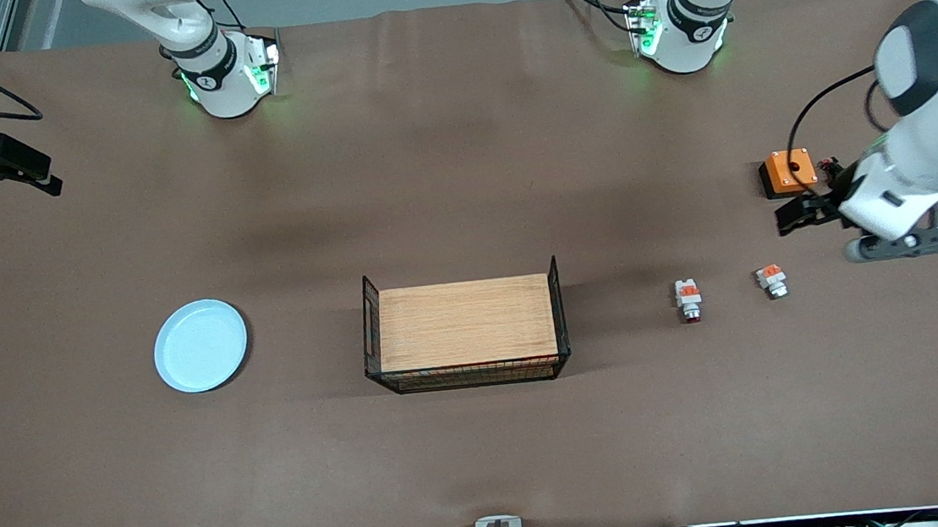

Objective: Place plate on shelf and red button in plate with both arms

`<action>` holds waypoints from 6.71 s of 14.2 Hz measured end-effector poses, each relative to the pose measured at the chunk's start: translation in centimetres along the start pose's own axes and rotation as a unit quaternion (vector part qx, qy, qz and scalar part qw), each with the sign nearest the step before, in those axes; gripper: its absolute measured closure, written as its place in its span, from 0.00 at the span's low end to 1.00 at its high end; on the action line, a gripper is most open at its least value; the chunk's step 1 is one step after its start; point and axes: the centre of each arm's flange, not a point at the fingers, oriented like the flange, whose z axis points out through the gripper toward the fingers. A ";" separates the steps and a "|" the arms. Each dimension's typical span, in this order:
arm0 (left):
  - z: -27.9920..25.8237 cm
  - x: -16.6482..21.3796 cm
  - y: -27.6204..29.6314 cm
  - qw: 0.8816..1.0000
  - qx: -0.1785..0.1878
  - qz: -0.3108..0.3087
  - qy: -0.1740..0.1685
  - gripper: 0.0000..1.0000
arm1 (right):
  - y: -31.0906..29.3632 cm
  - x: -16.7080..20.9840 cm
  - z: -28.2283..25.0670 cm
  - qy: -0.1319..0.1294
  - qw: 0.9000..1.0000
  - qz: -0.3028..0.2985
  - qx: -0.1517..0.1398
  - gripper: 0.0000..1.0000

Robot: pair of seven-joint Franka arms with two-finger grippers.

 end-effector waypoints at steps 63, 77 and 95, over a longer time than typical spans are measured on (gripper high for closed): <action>13.9 7.0 6.6 0.997 -0.048 -0.047 0.044 0.58 | 9.9 15.5 35.0 -0.027 0.995 0.082 0.055 0.96; 14.0 6.9 6.6 0.997 -0.047 -0.047 0.038 0.58 | -19.6 2.1 7.5 -0.061 0.862 0.502 0.033 0.96; 0.0 3.9 14.0 0.975 -0.052 -0.218 0.003 0.58 | -46.8 -1.0 21.2 0.034 0.713 0.699 0.041 0.96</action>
